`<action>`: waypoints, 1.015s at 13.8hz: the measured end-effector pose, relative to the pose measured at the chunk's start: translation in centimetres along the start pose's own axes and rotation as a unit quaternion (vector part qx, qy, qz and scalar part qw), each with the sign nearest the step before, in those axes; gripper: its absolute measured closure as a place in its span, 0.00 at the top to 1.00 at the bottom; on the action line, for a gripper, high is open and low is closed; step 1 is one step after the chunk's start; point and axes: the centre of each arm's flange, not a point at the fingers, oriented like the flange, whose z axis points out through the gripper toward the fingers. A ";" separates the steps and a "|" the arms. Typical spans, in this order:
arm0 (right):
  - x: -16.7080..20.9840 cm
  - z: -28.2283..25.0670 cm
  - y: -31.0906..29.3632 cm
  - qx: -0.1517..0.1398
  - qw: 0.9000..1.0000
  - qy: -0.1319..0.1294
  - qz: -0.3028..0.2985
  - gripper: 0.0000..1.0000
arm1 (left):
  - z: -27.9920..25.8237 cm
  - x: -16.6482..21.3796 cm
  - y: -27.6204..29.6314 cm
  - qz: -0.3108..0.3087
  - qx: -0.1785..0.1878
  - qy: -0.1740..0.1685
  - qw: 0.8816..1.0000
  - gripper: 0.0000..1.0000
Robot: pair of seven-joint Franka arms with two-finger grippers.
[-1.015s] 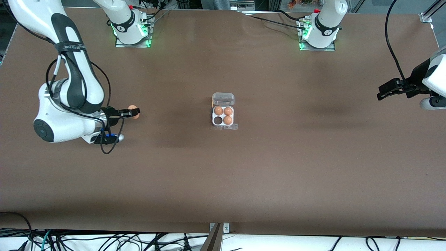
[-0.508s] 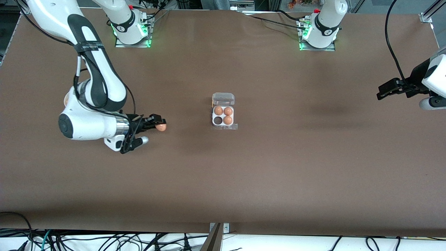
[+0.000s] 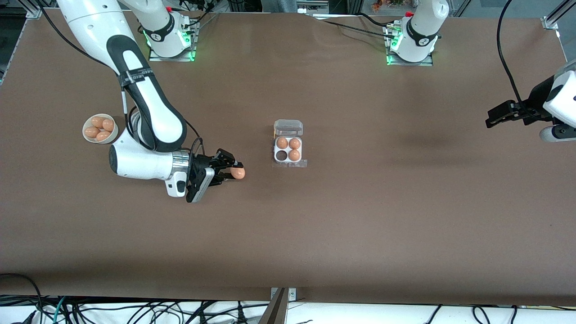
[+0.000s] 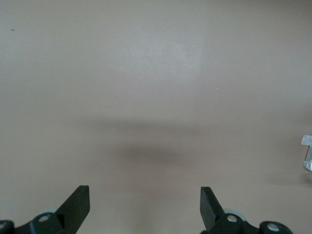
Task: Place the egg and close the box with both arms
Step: 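Carry the egg with the right gripper toward the plastic carton, then lower the egg into the empty carton cup and open the right gripper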
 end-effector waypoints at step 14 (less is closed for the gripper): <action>-3.2 12.7 -2.7 0.069 0.956 0.142 -0.247 0.49 | 0.0 0.0 0.0 0.003 0.000 -0.001 1.000 1.00</action>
